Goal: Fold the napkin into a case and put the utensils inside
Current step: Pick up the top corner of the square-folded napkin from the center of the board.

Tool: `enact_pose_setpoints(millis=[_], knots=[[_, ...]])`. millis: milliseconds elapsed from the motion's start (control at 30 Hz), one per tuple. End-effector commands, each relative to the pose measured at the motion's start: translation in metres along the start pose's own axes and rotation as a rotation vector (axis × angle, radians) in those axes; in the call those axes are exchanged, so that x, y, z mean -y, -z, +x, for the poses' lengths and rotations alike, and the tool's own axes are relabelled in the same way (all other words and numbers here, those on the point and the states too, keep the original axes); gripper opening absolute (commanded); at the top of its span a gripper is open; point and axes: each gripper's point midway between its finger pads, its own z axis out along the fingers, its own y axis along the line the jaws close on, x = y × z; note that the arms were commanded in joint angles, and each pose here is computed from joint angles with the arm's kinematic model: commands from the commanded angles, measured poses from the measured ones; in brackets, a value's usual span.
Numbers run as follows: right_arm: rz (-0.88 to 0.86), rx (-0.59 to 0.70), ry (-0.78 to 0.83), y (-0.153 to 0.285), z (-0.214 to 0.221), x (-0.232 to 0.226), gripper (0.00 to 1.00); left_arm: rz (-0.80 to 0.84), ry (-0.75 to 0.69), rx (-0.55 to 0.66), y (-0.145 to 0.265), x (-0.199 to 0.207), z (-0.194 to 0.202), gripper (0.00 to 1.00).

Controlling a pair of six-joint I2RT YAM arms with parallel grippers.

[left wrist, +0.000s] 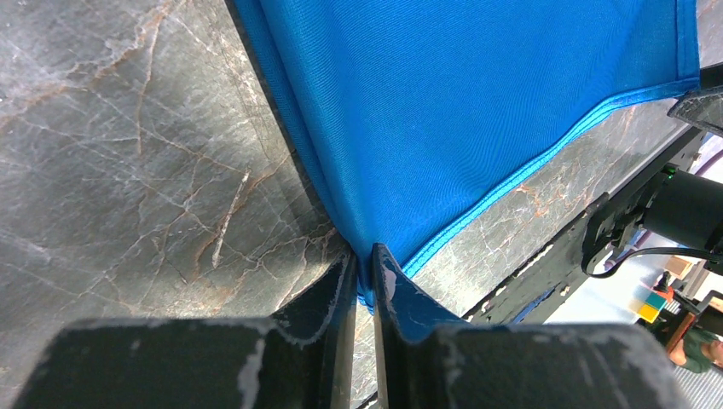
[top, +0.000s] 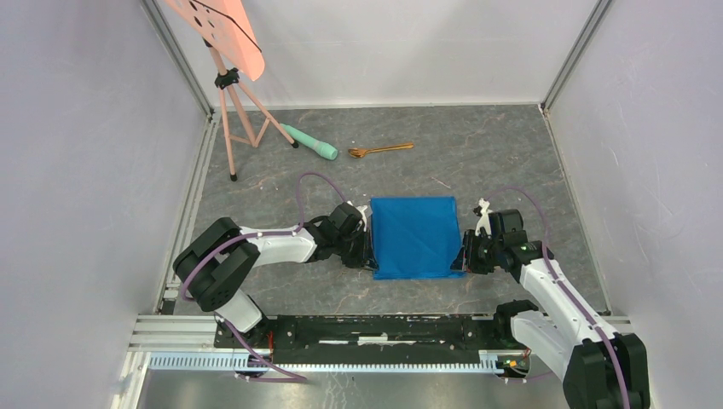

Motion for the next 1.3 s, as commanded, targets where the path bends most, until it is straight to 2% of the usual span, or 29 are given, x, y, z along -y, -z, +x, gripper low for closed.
enact_pose_setpoints(millis=[0,233,400,833,1267], knots=[[-0.043,0.018,0.003,-0.003,-0.006,-0.008,0.32,-0.039,0.041,-0.021,-0.005,-0.008,0.007,0.19],[-0.042,0.002,-0.006,-0.017,0.002,0.000,0.35,-0.037,0.038,-0.021,-0.004,-0.007,0.006,0.19],[-0.040,0.039,0.013,-0.006,-0.014,-0.007,0.36,-0.040,0.036,-0.020,-0.004,-0.008,0.006,0.19],[0.008,0.062,0.039,0.008,-0.025,-0.006,0.35,-0.045,0.028,-0.025,-0.004,-0.007,0.005,0.18],[0.009,0.055,0.020,0.000,-0.018,-0.002,0.33,-0.048,0.024,-0.026,-0.005,-0.007,0.005,0.18]])
